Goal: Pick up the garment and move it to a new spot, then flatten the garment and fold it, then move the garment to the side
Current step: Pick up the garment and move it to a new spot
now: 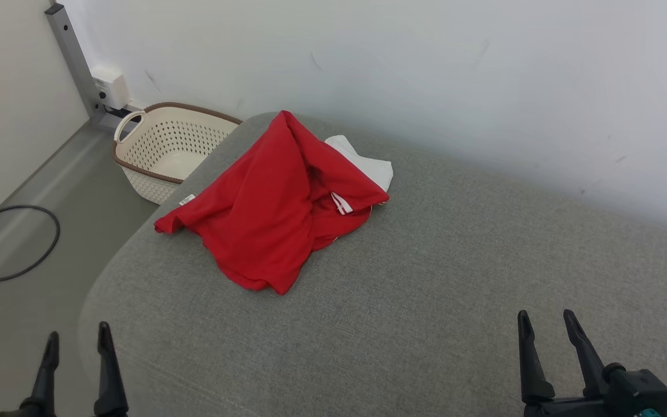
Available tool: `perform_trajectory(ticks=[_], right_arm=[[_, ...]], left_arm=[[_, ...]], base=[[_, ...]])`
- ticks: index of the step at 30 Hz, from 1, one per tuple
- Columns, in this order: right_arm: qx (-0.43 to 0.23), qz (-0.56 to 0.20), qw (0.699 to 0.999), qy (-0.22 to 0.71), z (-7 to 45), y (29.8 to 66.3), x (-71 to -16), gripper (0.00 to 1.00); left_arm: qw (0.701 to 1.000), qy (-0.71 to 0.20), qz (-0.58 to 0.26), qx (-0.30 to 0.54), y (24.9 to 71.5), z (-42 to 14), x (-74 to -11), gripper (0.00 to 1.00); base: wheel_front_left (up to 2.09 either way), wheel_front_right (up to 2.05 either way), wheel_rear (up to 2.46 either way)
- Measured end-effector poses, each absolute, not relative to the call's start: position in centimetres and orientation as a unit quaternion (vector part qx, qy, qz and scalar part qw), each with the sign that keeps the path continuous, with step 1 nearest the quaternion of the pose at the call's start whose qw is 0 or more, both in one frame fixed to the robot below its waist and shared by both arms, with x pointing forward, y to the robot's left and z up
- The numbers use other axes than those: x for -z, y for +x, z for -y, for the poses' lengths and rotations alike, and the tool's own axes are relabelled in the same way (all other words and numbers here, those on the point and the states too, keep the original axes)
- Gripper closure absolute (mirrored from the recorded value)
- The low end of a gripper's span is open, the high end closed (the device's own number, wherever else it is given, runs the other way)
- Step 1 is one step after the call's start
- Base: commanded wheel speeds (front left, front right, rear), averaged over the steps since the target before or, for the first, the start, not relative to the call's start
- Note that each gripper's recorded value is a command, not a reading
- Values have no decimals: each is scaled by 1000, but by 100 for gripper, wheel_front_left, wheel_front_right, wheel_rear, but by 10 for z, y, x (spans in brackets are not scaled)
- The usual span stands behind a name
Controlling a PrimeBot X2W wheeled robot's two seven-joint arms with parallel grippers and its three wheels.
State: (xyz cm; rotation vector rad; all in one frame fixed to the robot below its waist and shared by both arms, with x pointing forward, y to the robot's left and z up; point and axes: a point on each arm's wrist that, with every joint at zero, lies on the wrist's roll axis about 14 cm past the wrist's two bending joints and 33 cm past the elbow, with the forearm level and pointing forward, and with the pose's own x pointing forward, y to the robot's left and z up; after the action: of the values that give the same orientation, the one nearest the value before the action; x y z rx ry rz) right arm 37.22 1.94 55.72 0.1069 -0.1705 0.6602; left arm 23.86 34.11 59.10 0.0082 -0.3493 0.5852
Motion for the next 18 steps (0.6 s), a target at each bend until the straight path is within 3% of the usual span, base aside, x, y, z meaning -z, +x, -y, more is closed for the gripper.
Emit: perform_trajectory(ticks=[9, 18], right_arm=[[-321, 81, 942, 57, -17, 373, -556, 0], [-307, 111, 943, 60, -11, 389, -574, 0]], left_arm=[[937, -32, 181, -296, 244, -351, -595, 0], [956, -31, 187, -224, 314, -342, -627, 0]], base=[[0, 0, 0], [0, 0, 0]])
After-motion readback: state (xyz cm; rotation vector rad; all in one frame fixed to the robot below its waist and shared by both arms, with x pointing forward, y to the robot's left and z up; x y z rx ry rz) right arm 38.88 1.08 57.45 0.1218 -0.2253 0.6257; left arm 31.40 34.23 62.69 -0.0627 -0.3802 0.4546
